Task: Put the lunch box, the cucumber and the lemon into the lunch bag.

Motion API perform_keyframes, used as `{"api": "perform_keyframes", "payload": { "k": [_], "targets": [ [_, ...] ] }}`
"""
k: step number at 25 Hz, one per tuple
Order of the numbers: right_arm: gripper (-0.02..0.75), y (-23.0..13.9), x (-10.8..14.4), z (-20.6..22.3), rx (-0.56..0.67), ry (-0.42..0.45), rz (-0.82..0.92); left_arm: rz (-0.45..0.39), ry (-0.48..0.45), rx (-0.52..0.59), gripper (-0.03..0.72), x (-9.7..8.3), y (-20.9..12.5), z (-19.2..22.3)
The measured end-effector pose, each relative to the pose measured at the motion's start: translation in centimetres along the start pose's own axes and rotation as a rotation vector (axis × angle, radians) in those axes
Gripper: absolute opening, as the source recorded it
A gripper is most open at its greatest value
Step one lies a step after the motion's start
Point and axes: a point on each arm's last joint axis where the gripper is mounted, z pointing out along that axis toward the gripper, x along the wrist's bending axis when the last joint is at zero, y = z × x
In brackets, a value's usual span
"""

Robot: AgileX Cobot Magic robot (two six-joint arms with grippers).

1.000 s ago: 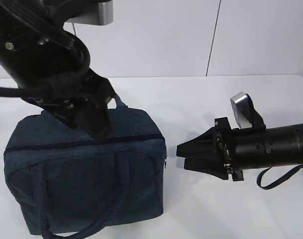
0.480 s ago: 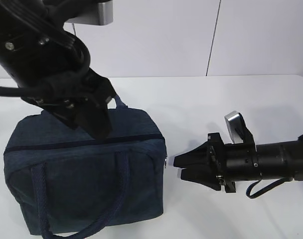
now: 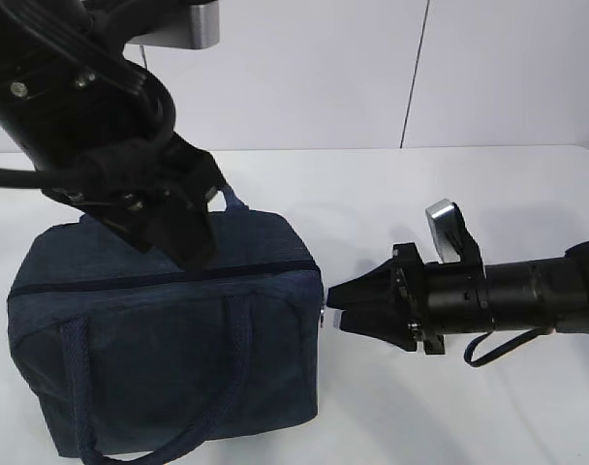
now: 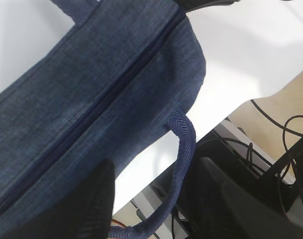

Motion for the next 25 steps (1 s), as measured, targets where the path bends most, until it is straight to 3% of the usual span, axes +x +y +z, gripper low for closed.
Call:
{"api": "perform_keyframes", "payload": {
  "k": [19,25],
  "targets": [
    [0.334,2.1,2.5,2.0,0.014,0.052,0.058,0.004,0.011,-0.002,0.379,0.1,0.0,0.0],
    [0.335,1.5,2.1,2.0,0.083,0.021,0.085,0.004,0.011,-0.002,0.379,0.1,0.0,0.0]
  ]
}}
